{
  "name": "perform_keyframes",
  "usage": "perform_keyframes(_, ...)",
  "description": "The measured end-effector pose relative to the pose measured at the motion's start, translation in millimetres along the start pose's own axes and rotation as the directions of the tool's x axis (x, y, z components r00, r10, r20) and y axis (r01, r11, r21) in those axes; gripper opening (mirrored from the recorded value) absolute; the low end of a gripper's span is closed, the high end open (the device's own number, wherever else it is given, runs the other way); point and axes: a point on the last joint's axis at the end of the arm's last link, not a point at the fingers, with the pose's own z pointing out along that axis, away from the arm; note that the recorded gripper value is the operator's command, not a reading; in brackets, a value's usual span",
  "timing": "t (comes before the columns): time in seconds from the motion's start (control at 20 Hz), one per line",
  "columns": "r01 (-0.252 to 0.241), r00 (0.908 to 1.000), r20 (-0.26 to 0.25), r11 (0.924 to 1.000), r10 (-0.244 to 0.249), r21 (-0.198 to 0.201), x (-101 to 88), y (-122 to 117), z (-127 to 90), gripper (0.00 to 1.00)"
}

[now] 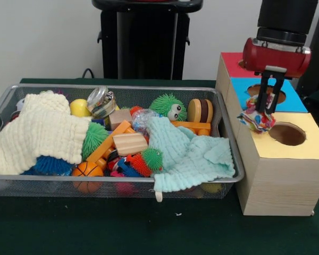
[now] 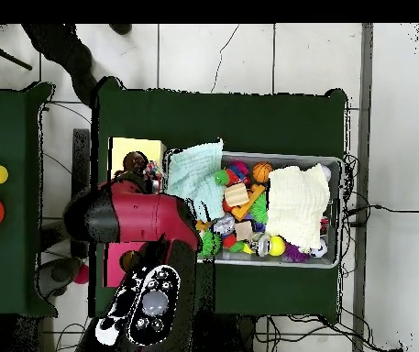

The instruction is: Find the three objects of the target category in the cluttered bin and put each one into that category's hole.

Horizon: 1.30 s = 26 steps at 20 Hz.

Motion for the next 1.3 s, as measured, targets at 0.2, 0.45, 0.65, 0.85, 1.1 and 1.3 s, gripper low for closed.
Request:
perform_keyframes(0.2,-0.017,0.9999,-0.002,0.9998,0.017,-0.01,-0.6,7,-2,0.0)
perform_keyframes(0.45,-0.03,0.9995,-0.002,0.9994,0.03,-0.018,-0.8,13,-4,0.0)
perform_keyframes(0.65,-0.037,0.9993,-0.003,0.999,0.037,-0.025,-0.5,19,-5,0.0)
perform_keyframes(0.85,-0.042,0.9991,-0.004,0.9987,0.042,-0.03,-0.1,24,-5,0.0)
perform_keyframes(1.1,-0.043,0.9991,-0.003,0.9984,0.043,-0.036,0.2,34,-5,0.0)
perform_keyframes(1.3,-0.039,0.9992,0.006,0.9982,0.04,-0.046,-1.4,47,-8,0.0)
